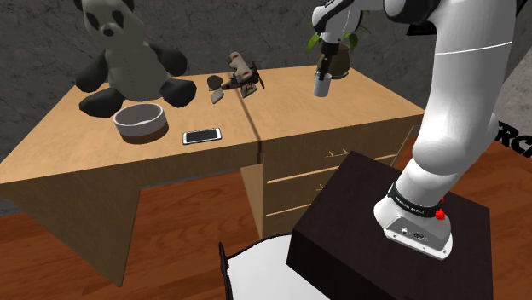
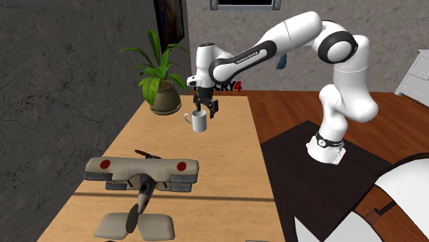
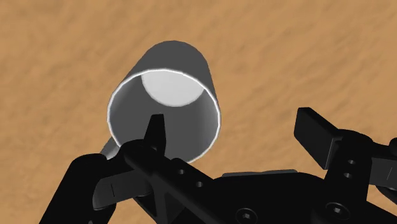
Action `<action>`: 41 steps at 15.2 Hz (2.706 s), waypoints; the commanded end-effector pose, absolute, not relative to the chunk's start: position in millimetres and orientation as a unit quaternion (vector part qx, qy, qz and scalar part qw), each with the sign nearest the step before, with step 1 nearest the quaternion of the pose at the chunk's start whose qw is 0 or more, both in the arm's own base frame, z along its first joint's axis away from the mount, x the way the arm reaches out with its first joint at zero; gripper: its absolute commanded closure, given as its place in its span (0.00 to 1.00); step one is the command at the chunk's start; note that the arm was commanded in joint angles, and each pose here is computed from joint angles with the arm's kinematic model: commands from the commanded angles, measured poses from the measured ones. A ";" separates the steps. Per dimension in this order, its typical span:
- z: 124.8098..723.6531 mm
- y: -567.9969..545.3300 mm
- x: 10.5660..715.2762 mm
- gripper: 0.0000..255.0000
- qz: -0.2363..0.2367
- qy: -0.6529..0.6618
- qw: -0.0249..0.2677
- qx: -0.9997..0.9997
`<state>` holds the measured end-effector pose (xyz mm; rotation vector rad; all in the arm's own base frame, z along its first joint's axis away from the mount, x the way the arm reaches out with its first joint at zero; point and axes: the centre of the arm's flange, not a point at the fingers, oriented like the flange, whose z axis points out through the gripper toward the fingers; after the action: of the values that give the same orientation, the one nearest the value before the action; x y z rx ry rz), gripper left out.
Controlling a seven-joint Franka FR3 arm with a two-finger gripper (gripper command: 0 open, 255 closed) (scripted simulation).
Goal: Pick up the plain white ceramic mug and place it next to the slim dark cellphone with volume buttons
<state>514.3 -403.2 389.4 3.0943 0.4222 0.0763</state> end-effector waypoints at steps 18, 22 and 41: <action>349.0 -410.0 520.6 1.00 0.026 0.138 0.009 0.990; 349.0 -410.0 520.6 1.00 0.026 0.138 0.009 0.990; 433.4 -410.0 520.6 1.00 0.026 0.138 0.009 0.990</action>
<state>520.2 -410.0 428.1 3.0926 0.4306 0.0811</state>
